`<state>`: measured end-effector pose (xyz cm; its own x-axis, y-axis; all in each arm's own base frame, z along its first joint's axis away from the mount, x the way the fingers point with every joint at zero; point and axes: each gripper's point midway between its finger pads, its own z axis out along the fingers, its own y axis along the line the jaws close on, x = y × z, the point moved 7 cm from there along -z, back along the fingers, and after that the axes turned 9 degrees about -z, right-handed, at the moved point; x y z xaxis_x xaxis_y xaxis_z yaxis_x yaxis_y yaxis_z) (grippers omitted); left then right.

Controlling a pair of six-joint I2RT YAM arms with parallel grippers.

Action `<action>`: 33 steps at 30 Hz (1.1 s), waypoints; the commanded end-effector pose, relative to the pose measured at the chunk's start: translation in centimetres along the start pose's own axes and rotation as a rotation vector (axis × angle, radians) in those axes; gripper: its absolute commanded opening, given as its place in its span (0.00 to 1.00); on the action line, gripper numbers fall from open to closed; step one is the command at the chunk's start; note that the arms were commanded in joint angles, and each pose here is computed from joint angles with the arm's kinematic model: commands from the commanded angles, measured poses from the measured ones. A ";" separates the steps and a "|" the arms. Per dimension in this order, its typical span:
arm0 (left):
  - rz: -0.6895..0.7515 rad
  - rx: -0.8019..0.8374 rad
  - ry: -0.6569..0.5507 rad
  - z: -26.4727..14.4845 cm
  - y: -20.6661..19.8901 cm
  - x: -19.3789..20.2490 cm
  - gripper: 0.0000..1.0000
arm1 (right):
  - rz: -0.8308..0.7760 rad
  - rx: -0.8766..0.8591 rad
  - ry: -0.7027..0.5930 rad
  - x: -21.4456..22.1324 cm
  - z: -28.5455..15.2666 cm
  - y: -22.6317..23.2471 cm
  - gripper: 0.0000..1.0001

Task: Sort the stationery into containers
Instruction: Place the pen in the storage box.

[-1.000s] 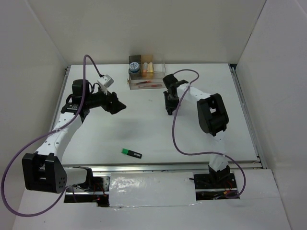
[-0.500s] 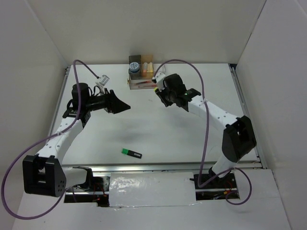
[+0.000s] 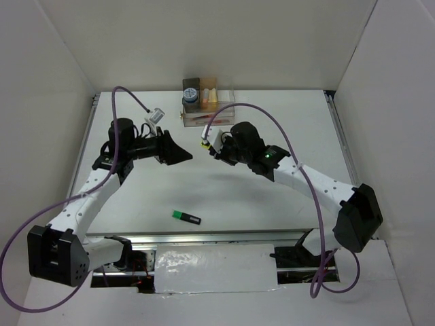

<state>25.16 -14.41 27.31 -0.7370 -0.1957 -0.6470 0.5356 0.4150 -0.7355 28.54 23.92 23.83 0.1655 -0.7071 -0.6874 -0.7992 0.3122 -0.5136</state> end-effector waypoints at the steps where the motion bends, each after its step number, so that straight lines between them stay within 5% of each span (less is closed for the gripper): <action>1: 0.073 -0.003 -0.036 0.2 -0.8 -1.7 0.73 | -0.114 0.038 -0.128 -2.5 -1.7 -0.4 0.00; 28: 0.081 -0.011 0.053 2.4 -0.2 -1.5 0.67 | -0.238 -0.013 -0.188 -4.1 -2.7 2.5 0.00; 33: 0.077 -0.002 0.067 2.7 -0.1 -1.3 0.60 | -0.252 -0.018 -0.182 -4.0 -2.7 3.0 0.00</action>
<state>26.64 -16.19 26.31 -0.7622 -0.1190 -0.6363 0.5304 0.4487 -0.7193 24.26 25.79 24.64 0.4089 -0.6708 -0.6187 -0.7710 0.1088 -0.6275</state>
